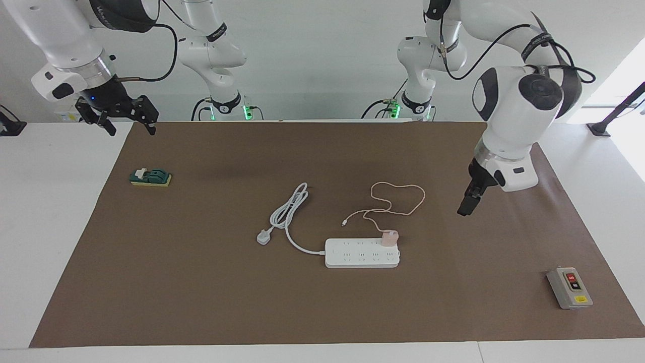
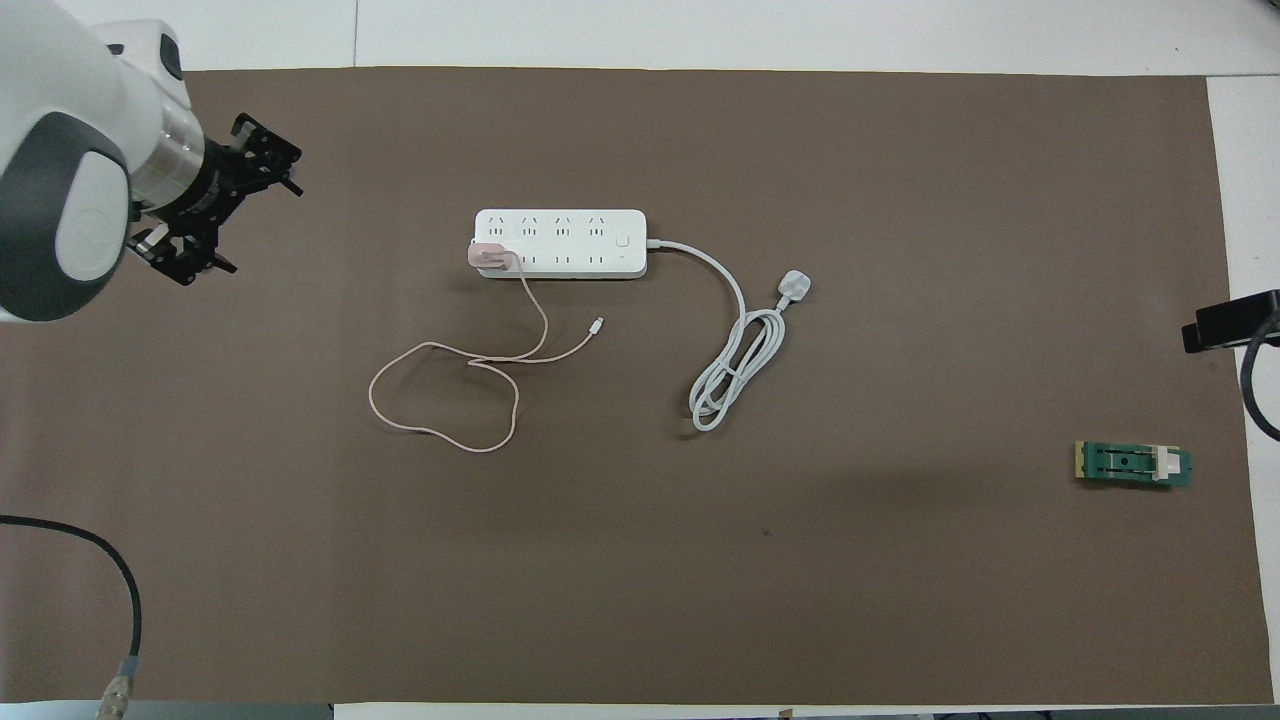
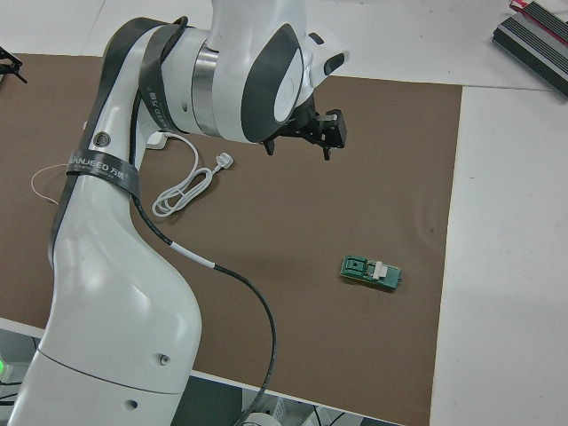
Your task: Plug charger into power strip
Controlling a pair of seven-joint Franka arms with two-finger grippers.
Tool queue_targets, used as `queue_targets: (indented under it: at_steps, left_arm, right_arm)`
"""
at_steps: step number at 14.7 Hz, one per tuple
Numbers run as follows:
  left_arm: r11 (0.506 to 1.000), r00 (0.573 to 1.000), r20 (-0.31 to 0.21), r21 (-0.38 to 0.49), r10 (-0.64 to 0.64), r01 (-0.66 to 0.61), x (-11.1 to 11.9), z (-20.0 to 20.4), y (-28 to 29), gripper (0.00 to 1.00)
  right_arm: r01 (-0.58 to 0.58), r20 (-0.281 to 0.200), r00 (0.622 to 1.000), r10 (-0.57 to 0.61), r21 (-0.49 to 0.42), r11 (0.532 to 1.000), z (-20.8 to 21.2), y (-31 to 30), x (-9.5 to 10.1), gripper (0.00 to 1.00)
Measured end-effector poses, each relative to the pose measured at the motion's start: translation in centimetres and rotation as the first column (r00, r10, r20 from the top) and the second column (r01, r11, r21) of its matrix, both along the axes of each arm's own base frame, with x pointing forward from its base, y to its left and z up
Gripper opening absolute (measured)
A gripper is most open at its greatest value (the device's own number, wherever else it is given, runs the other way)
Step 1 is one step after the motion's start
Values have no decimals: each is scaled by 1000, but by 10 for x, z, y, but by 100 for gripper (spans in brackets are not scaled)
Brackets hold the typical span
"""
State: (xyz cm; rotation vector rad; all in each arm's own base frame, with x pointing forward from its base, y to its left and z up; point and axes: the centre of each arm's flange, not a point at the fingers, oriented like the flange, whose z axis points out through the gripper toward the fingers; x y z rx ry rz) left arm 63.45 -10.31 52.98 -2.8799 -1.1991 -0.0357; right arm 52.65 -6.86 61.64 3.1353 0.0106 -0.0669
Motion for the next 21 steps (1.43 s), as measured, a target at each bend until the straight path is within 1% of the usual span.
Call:
queue_targets:
  at_steps: [2, 5, 7, 10, 12, 14, 15, 18, 21]
  left_arm:
    - [992, 992, -4, -3, -125, 125, -6, 17, 27, 100]
    - [950, 950, -6, -6, -313, 313, -13, 35, 72, 100]
    - [891, 891, -20, -16, -454, 453, -27, 52, 108, 100]
    - [808, 808, -7, -23, -589, 589, -54, 82, 134, 100]
    - [765, 765, -10, -40, -644, 643, -80, 100, 139, 100]
    - [749, 750, 0, -43, -662, 661, -99, 112, 139, 100]
    - [744, 745, 4, -42, -667, 667, -104, 115, 138, 100]
    - [727, 728, 3, -42, -686, 685, -105, 114, 125, 100]
    - [697, 697, -10, -52, -717, 715, -101, 106, 112, 100]
  right_arm:
    - [0, 0, 1000, 0, 0, 1000, 0, 0, 0, 100]
    - [0, 0, 1000, 0, 0, 1000, 0, 0, 0, 100]
    - [0, 0, 1000, 0, 0, 1000, 0, 0, 0, 100]
    - [0, 0, 1000, 0, 0, 1000, 0, 0, 0, 100]
    - [0, 0, 1000, 0, 0, 1000, 0, 0, 0, 100]
    - [0, 0, 1000, 0, 0, 1000, 0, 0, 0, 100]
    - [0, 0, 1000, 0, 0, 1000, 0, 0, 0, 100]
    - [5, 0, 1000, -5, 0, 1000, 0, -3, 0, 100]
    - [7, 0, 1000, -7, 0, 1000, 0, -4, -1, 100]
